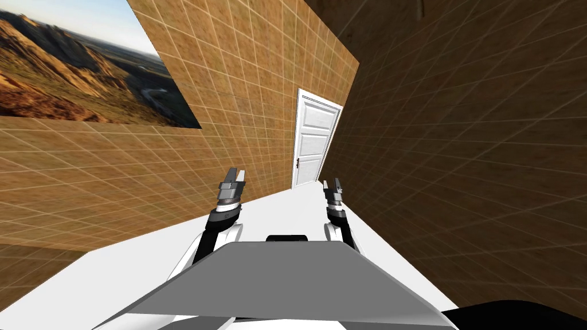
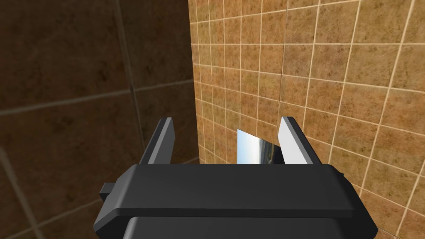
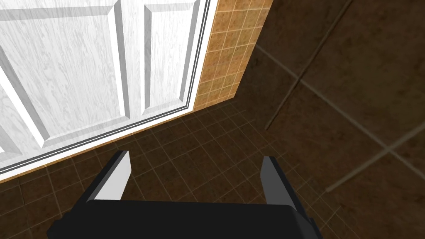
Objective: Pull the door open
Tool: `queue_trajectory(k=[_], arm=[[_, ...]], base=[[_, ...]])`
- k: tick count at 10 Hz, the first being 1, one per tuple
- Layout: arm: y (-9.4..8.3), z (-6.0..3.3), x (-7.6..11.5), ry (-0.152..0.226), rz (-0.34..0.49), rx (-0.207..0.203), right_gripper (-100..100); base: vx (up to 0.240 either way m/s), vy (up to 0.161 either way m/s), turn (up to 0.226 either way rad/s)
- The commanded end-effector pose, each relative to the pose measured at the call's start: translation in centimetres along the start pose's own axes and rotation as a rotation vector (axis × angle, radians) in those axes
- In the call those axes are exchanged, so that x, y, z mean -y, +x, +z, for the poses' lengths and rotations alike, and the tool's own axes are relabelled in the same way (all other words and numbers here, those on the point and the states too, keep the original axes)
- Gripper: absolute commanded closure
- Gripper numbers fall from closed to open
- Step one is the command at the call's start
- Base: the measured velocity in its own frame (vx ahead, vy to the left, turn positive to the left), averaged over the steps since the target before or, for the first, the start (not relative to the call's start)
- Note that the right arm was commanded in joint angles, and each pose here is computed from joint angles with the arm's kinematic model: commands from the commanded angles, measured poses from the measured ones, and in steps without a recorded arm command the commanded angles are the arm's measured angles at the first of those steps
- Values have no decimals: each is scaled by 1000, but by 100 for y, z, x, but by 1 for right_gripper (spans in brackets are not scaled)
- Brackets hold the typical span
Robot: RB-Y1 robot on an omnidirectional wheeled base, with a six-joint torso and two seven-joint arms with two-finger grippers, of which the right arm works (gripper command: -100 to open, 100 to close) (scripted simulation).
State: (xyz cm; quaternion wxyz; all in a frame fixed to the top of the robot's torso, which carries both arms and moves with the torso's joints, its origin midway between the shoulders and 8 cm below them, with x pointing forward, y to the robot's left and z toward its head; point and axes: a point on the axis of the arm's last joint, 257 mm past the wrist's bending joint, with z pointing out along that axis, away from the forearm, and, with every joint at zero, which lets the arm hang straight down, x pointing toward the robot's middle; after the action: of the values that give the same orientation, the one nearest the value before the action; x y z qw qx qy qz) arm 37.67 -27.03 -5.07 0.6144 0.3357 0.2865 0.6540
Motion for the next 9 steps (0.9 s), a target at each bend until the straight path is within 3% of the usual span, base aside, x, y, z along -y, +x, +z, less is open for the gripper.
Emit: queue_trajectory(k=[1,9], arm=[[0,-21,88,14,45,0,-100],[-33,-142,595,94,274,15,-100]], base=[[90,-15,87],[86,-24,91]])
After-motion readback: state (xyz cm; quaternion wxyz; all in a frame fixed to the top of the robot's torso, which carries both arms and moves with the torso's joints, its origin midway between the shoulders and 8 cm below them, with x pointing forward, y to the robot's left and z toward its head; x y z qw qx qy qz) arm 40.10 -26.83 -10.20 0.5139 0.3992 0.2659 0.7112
